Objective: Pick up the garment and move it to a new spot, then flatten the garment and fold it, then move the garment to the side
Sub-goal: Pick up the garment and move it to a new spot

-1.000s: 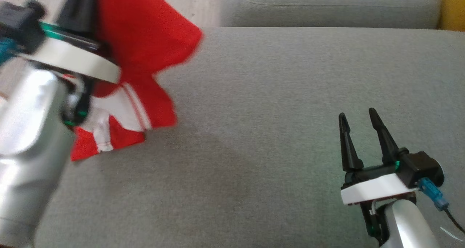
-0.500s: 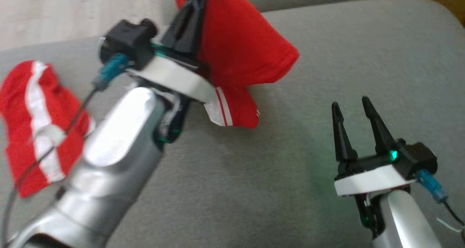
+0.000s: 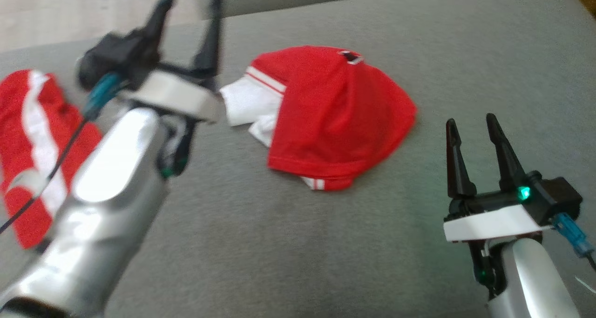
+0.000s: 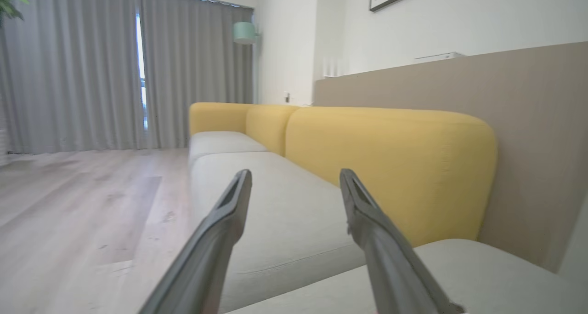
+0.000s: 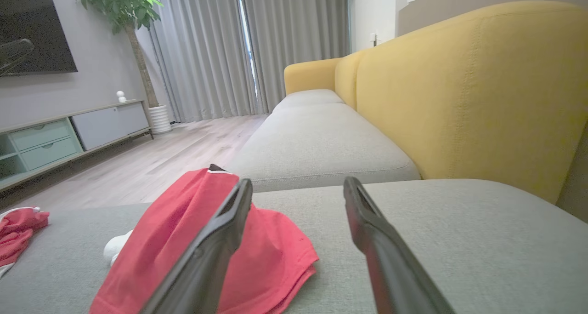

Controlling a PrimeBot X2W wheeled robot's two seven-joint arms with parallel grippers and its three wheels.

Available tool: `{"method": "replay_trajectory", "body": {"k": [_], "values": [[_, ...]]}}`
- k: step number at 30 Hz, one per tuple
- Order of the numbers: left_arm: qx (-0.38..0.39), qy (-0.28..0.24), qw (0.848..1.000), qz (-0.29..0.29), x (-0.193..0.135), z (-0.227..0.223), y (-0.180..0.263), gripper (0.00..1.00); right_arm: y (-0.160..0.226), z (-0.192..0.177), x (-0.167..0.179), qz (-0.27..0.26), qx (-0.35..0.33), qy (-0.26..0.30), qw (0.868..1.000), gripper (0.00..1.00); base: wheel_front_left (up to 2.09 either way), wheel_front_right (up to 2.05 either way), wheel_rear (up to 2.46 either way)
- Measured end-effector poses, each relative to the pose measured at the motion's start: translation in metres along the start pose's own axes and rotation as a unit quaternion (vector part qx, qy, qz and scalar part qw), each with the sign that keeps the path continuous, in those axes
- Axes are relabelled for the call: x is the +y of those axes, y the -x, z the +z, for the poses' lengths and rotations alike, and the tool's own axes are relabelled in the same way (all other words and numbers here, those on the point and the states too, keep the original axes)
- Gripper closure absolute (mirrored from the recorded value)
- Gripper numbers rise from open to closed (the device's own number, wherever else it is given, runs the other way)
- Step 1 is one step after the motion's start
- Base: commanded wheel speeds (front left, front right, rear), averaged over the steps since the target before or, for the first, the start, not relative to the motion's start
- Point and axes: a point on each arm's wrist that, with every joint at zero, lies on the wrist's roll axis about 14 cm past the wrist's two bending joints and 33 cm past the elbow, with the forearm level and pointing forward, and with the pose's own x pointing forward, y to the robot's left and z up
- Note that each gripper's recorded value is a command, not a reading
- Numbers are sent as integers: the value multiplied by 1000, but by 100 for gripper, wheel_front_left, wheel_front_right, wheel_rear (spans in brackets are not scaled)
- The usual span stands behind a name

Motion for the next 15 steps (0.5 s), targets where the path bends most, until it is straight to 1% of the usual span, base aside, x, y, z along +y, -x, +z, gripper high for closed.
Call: {"method": "replay_trajectory", "body": {"k": [3, 7, 11, 13, 15], "values": [[15, -22, 998, 52, 42, -7, 33, 0, -4, -4, 11, 17, 4, 2, 1000, 0, 0, 0, 0], [61, -40, 992, 101, 71, -33, 95, 0, -7, -8, 31, 47, 9, 5, 999, 0, 0, 0, 0], [86, -37, 985, 142, 76, -49, 156, 0, -6, -12, 46, 67, 14, 2, 998, 0, 0, 0, 0], [95, -31, 982, 160, 71, -56, 182, 0, -4, -13, 53, 76, 17, 1, 997, 0, 0, 0, 0], [98, -14, 979, 177, 62, -62, 202, 0, -1, -12, 59, 85, 17, 2, 996, 0, 0, 0, 0]]}}
